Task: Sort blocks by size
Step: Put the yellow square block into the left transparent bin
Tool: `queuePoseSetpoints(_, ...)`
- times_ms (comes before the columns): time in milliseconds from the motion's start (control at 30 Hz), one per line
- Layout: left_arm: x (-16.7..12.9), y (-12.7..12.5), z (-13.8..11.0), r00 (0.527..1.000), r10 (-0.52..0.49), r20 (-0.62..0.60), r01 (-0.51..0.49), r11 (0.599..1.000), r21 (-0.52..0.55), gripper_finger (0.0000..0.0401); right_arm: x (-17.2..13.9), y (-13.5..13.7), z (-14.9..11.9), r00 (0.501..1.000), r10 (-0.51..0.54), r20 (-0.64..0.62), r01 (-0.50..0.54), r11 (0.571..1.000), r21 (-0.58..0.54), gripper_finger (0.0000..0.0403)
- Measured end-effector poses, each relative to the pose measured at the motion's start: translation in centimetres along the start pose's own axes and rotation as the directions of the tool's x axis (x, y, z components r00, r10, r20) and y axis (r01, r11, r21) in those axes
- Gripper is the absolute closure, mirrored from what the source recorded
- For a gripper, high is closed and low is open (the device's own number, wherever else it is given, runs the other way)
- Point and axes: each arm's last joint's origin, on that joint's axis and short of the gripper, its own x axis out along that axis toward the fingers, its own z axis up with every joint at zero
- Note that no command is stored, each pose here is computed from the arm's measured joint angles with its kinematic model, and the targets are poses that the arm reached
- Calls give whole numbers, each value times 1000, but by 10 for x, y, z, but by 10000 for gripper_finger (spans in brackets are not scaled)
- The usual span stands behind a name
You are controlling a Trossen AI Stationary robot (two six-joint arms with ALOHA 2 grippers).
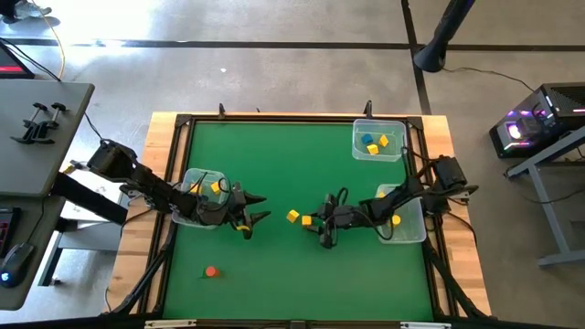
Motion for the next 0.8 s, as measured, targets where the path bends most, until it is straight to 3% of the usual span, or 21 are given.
queuePoseSetpoints(200, 0, -1, 2, 1000, -9, 22, 9, 1000, -17, 174, 16, 3, -3, 1000, -7, -18, 6, 1000, -29, 193)
queuePoseSetpoints(300, 0, -1, 3, 1000, -12, 24, 12, 1000, -11, 174, 23, 5, -1, 1000, -18, -8, 18, 999, -28, 214)
queuePoseSetpoints(400, -1, -4, 2, 998, -61, 6, 61, 997, 55, 174, 24, 7, 1, 1000, -13, -2, 13, 1000, -24, 259)
queuePoseSetpoints(500, -2, -14, 3, 992, -126, -13, 125, 967, 222, 174, 22, 10, 8, 999, 12, 43, -12, 1000, -10, 274)
queuePoseSetpoints(600, -4, -30, 8, 985, -169, -25, 160, 856, 492, 174, 20, 14, 16, 991, 82, 111, -82, 997, -5, 274)
queuePoseSetpoints(700, -4, -48, 17, 978, -206, -25, 160, 669, 726, 174, 19, 16, 27, 968, 155, 200, -158, 987, 1, 274)
queuePoseSetpoints(800, -1, -63, 26, 974, -225, -27, 140, 502, 853, 174, 17, 15, 36, 936, 224, 270, -230, 973, -8, 274)
